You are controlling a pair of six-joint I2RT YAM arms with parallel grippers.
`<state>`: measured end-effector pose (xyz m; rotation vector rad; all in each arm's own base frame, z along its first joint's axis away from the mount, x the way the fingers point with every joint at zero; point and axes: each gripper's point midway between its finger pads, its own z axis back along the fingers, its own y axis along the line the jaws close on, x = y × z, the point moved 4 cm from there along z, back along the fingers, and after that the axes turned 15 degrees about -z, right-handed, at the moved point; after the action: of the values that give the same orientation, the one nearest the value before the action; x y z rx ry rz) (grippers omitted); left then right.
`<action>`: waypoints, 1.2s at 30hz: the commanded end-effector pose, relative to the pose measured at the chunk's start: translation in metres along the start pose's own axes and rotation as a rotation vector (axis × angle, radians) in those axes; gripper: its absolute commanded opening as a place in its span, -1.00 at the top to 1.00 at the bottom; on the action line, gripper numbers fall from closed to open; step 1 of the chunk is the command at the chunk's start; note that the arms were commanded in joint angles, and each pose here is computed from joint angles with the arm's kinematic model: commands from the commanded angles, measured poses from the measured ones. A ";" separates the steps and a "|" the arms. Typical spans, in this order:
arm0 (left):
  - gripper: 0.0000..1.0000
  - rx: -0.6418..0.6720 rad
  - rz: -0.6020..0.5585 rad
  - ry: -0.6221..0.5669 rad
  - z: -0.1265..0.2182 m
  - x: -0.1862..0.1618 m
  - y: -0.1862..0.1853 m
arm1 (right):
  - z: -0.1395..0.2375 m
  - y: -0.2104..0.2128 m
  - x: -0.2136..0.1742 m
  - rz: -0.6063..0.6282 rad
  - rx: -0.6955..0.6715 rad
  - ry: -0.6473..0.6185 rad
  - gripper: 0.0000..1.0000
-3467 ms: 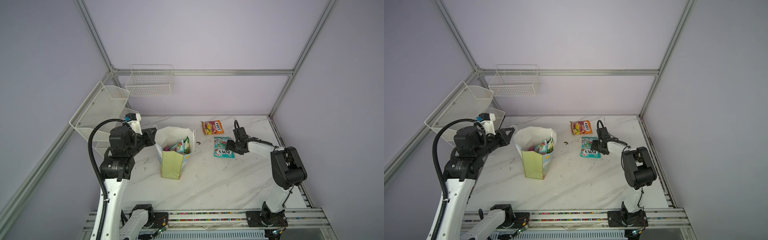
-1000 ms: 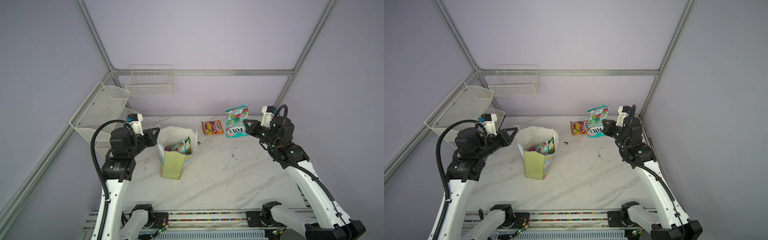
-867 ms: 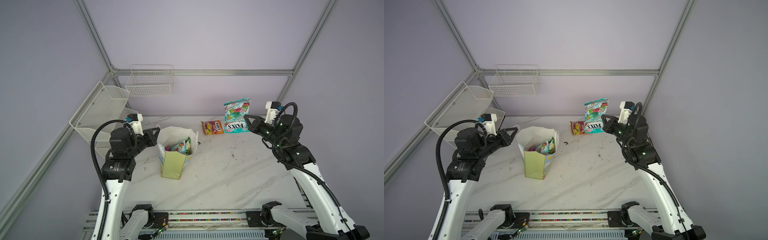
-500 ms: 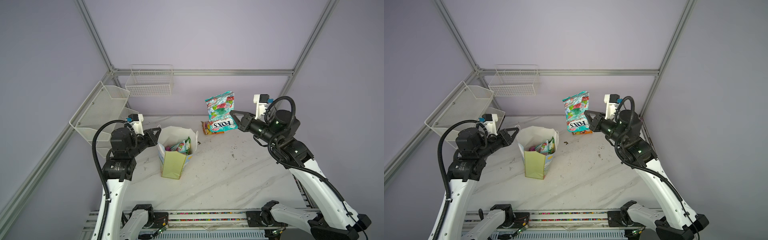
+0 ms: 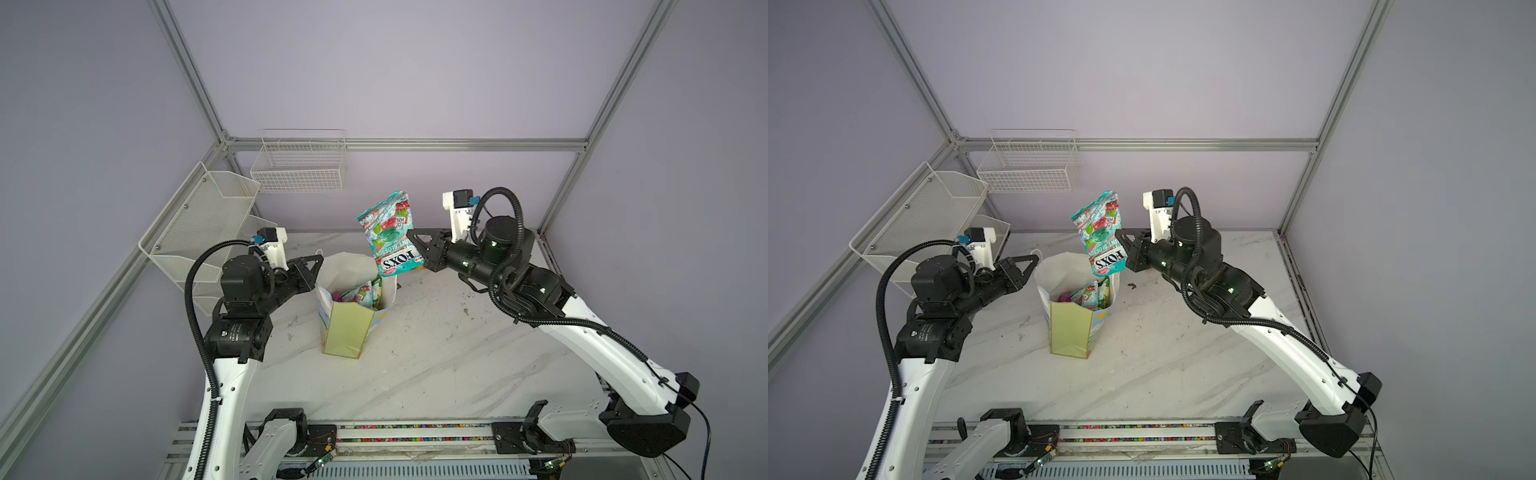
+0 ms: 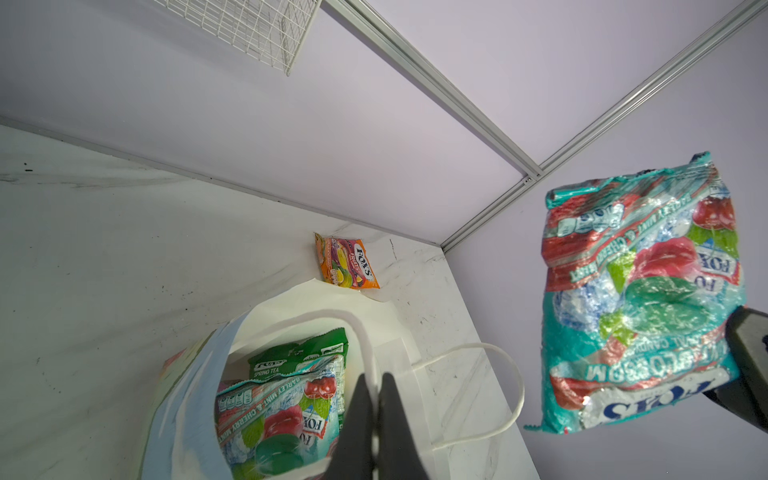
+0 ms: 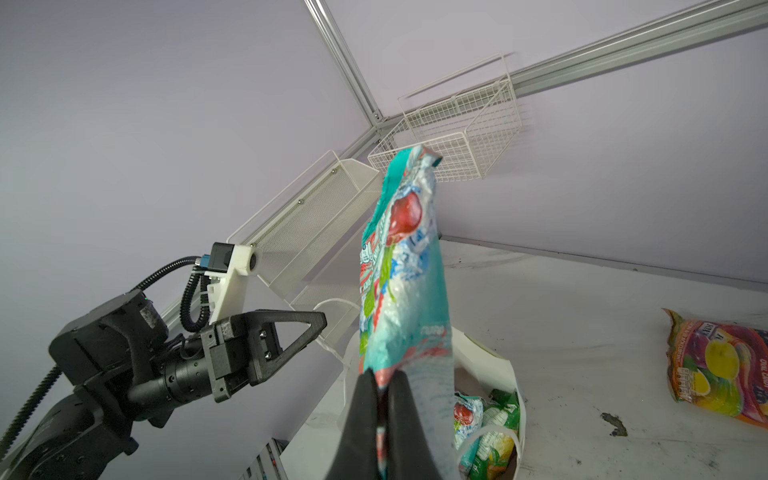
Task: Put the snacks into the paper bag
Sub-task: 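Carry the Mint Blossom pack over the bag opening with the right gripper, then lower the Mint Blossom pack into the bag and open the right gripper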
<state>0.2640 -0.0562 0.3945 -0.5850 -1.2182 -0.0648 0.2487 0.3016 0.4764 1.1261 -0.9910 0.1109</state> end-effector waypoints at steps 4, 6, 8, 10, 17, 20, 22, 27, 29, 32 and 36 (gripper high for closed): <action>0.94 -0.037 -0.011 -0.023 -0.004 -0.001 -0.001 | -0.026 0.008 -0.014 0.088 -0.052 -0.027 1.00; 0.93 -0.037 -0.010 -0.023 -0.004 -0.001 -0.001 | -0.036 0.000 -0.024 0.102 -0.089 -0.011 1.00; 0.93 -0.035 -0.015 -0.025 -0.004 -0.001 -0.001 | -0.044 -0.007 -0.030 0.116 -0.121 -0.003 1.00; 0.93 -0.032 -0.018 -0.024 -0.004 -0.002 0.000 | -0.049 -0.012 -0.037 0.132 -0.151 0.005 1.00; 0.93 -0.027 -0.022 -0.022 -0.005 -0.003 0.001 | -0.063 -0.013 -0.062 0.194 -0.186 0.064 1.00; 0.93 -0.026 -0.019 -0.021 -0.006 -0.003 0.002 | -0.067 -0.010 -0.073 0.220 -0.188 0.092 1.00; 0.93 -0.027 -0.022 -0.023 -0.005 -0.003 0.001 | -0.068 -0.008 -0.078 0.233 -0.186 0.105 1.00; 0.93 -0.026 -0.023 -0.023 -0.005 -0.003 0.001 | -0.069 -0.005 -0.087 0.261 -0.165 0.140 1.00; 0.93 -0.025 -0.025 -0.027 -0.004 -0.002 0.001 | -0.068 -0.005 -0.087 0.262 -0.167 0.140 1.00; 0.93 -0.025 -0.025 -0.025 -0.004 -0.003 0.001 | -0.069 -0.006 -0.089 0.268 -0.172 0.147 1.00; 0.93 -0.027 -0.024 -0.028 -0.004 -0.003 0.001 | -0.070 -0.005 -0.092 0.269 -0.170 0.159 0.84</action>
<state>0.2667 -0.0561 0.3913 -0.5845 -1.2221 -0.0661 0.2420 0.3893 0.3819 0.7790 -0.9420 0.3147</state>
